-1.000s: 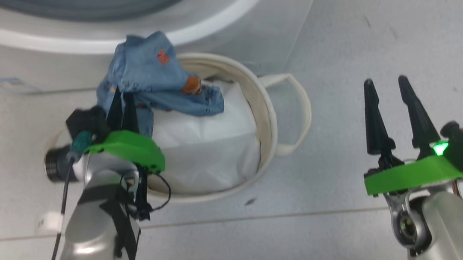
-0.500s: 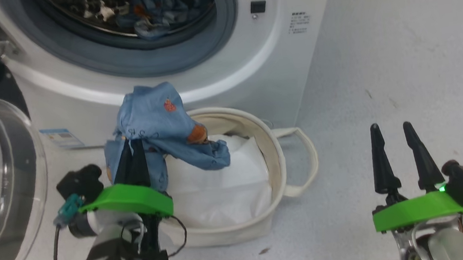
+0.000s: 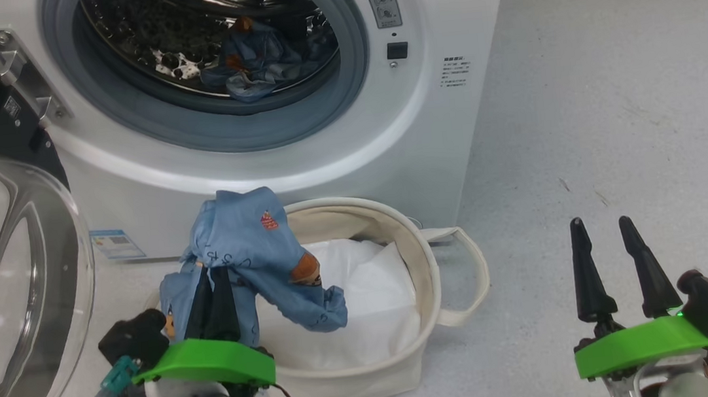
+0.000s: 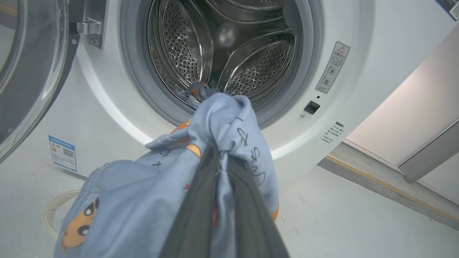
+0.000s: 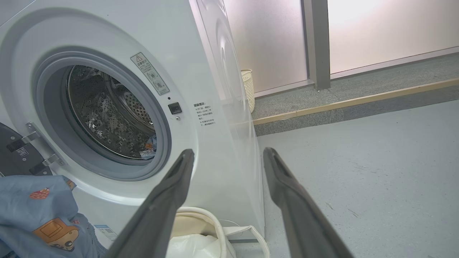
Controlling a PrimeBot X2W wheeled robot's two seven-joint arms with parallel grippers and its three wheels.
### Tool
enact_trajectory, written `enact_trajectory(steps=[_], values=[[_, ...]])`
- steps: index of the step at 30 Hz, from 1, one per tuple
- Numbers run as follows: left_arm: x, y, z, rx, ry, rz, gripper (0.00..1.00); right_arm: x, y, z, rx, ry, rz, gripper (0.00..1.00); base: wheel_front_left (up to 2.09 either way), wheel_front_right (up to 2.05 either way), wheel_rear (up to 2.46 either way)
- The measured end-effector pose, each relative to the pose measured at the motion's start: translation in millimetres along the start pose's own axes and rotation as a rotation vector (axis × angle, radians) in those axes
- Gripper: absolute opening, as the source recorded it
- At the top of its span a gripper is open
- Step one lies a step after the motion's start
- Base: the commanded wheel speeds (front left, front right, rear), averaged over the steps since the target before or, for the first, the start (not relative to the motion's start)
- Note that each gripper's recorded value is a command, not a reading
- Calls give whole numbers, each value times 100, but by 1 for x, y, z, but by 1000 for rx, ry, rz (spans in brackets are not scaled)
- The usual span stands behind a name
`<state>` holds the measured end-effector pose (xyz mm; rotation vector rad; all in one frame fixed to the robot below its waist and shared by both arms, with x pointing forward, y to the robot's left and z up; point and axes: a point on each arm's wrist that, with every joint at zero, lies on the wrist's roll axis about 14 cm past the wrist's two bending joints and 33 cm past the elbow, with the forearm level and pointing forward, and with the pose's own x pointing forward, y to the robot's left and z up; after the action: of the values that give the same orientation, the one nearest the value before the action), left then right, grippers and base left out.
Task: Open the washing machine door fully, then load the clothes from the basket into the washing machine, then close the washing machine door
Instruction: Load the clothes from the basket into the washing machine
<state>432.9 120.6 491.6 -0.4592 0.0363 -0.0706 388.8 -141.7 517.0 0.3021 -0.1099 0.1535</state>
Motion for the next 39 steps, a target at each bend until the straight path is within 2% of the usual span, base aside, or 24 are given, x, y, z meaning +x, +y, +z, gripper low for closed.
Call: enact_trajectory(steps=[10, 15, 24, 32, 39], values=[[6, -4, -4, -5, 4, -13, 0, 2, -4, -8, 3, 23, -12, 100, 0, 0, 0], [26, -6, -3, -12, -1, -20, 0, 6, -10, -19, 6, 50, -26, 100, 0, 0, 0], [124, -9, 38, -81, -126, -25, 0, 41, -25, -41, 4, 78, -39, 100, 0, 0, 0], [215, 8, 34, -143, -159, 42, 0, 62, -48, -76, 21, 135, -78, 100, 0, 0, 0], [287, 0, 27, -183, -176, 36, 0, 66, -68, -106, 39, 197, -119, 100, 0, 0, 0]])
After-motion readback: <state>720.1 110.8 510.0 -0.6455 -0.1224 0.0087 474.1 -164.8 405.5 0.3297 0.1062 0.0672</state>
